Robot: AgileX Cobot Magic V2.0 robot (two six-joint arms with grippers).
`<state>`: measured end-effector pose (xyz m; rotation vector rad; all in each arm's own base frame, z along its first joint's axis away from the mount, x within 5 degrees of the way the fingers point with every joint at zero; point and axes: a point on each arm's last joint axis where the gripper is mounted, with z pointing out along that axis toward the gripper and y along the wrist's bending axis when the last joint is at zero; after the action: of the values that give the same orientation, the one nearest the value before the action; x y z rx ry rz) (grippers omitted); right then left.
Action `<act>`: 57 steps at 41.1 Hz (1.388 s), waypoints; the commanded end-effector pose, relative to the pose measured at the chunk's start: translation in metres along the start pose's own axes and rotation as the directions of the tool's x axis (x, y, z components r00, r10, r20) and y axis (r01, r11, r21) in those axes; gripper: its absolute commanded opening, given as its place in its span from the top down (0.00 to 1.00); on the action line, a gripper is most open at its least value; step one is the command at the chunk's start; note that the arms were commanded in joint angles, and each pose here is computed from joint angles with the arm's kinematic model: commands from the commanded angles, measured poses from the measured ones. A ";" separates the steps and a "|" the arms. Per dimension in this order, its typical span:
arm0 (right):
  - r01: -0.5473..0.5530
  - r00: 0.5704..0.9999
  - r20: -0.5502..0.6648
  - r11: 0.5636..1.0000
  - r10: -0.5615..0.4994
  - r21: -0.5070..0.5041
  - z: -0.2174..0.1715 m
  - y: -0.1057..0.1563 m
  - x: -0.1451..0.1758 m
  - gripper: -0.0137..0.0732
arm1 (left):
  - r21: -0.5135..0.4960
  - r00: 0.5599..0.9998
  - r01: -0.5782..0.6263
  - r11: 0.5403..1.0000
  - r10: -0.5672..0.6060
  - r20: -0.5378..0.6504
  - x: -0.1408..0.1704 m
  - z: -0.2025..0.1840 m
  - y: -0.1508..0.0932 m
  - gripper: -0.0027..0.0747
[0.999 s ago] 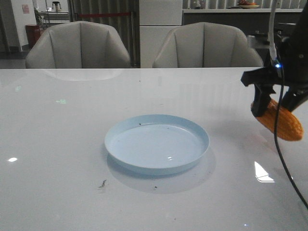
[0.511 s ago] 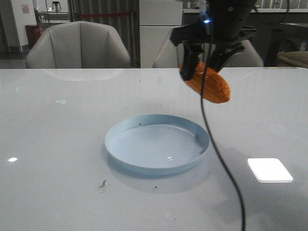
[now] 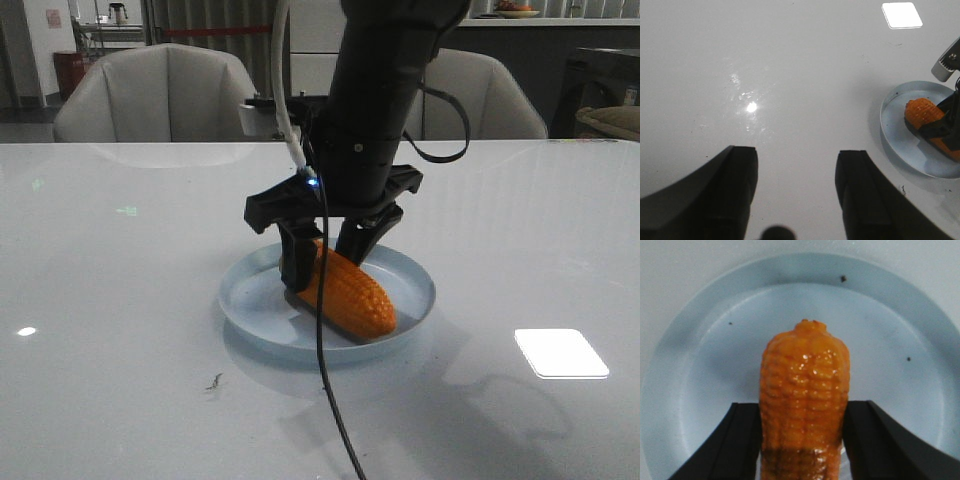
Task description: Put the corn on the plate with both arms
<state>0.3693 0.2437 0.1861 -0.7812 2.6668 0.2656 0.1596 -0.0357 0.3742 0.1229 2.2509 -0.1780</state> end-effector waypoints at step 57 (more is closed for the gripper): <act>-0.485 0.750 0.608 0.842 0.261 0.237 -0.318 -0.070 0.207 0.13 | -0.045 0.989 -0.042 0.998 0.048 0.140 -0.016 -0.009 0.003 0.42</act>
<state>0.1724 -0.0003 0.3892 -0.0003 2.2907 0.0614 0.1610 -0.0311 0.3749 0.1457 2.2365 -0.0951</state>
